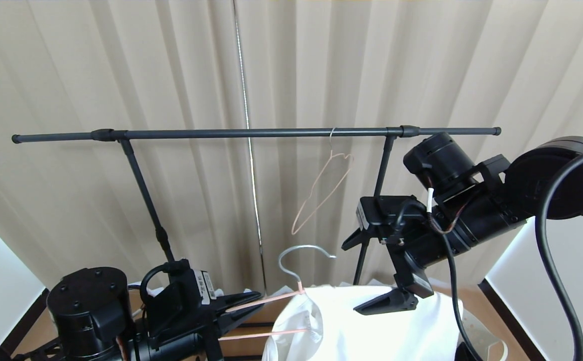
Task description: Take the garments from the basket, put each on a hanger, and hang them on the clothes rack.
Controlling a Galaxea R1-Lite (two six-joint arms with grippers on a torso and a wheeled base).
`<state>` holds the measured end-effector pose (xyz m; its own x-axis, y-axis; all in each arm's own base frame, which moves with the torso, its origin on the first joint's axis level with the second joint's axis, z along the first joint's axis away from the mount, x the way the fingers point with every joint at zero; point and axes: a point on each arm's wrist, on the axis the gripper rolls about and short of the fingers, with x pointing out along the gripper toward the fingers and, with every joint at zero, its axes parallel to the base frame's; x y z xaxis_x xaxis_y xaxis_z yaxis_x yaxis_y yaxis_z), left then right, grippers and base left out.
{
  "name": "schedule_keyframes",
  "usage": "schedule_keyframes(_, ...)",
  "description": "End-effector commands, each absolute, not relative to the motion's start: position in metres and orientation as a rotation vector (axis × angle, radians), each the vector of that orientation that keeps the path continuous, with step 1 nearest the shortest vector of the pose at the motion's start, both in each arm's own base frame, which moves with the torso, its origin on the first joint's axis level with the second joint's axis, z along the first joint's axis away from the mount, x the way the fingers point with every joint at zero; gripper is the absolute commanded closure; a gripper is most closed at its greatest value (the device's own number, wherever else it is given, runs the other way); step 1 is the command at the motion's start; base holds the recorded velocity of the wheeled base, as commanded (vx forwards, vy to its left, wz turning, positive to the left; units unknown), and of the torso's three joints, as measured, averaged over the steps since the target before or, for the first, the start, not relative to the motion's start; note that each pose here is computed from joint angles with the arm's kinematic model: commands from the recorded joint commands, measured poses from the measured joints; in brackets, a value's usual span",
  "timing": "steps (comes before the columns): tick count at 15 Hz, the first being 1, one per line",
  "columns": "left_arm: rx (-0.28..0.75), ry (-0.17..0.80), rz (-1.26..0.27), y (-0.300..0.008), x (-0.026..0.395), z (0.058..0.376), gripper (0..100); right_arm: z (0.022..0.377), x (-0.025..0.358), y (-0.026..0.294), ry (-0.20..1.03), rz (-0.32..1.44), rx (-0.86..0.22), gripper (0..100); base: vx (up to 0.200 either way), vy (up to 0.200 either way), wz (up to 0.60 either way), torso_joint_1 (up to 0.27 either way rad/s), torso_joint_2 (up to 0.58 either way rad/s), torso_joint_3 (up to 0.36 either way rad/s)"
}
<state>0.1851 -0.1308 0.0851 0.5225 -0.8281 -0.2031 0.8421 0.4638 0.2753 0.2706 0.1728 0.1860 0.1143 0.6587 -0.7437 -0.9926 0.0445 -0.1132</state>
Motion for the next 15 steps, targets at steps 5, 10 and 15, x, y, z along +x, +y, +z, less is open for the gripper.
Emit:
schedule_keyframes(5,0.361,0.033,-1.027,-0.1304,0.1841,0.0872,100,0.1839,0.2711,0.1741,0.592,1.382,-0.722,100,0.000,0.000,0.00,0.000,0.00,0.000)
schedule_keyframes(10,0.343,0.033,-1.024,-0.1304,0.1840,0.0880,100,0.1868,0.2687,0.1727,0.583,1.382,-0.724,100,0.000,0.000,0.00,0.000,0.00,0.000)
schedule_keyframes(15,0.341,0.008,-1.016,-0.1302,0.1856,0.0863,100,0.1915,0.2653,0.1707,0.568,1.378,-0.726,100,0.000,0.000,0.00,0.000,0.00,0.000)
